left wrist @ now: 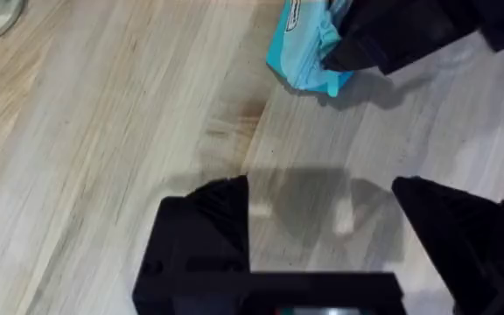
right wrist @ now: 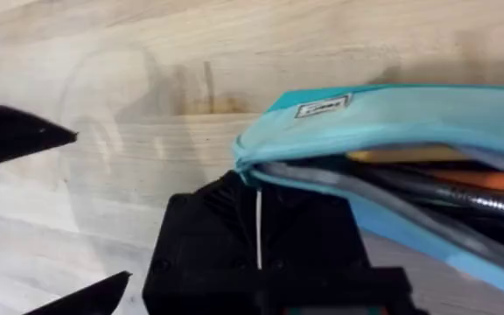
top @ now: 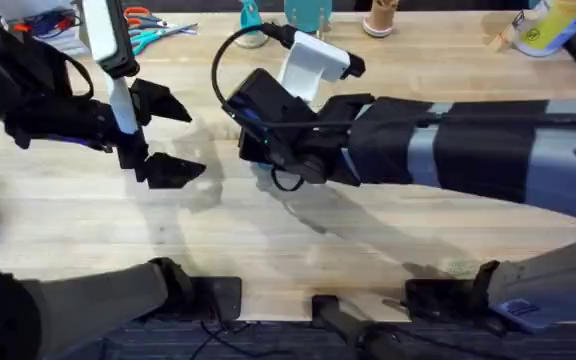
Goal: Unzip the bag, pick up the pens from the table one at a time and place them inside, then zip the bag closed.
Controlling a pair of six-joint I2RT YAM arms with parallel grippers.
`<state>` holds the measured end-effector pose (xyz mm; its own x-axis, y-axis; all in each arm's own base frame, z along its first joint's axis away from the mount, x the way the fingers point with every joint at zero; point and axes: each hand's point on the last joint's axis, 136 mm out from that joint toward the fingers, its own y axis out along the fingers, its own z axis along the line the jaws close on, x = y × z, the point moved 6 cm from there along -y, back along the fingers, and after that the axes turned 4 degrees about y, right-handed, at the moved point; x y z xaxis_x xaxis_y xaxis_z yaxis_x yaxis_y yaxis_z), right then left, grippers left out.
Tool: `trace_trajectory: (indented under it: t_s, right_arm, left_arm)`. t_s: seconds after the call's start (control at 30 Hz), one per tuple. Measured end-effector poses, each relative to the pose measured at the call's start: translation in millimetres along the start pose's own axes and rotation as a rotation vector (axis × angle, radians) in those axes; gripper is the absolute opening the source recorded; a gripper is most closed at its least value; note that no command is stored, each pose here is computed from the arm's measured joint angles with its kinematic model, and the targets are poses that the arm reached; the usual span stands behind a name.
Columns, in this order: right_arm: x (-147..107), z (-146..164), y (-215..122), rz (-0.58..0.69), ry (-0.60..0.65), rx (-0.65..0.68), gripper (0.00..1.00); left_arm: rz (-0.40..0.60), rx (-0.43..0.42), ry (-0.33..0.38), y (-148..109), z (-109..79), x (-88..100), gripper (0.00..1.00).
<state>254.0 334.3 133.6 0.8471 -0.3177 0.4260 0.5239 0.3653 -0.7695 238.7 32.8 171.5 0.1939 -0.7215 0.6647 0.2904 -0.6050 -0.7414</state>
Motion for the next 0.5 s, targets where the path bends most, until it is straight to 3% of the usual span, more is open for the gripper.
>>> trace_trajectory:
  t_s: [0.5]
  right_arm:
    - [21.2, 18.2, -34.2, -0.064, -0.119, 0.103, 0.03]
  left_arm:
    - [0.0, 0.0, 0.0, 0.0, 0.0, 0.0, 0.993]
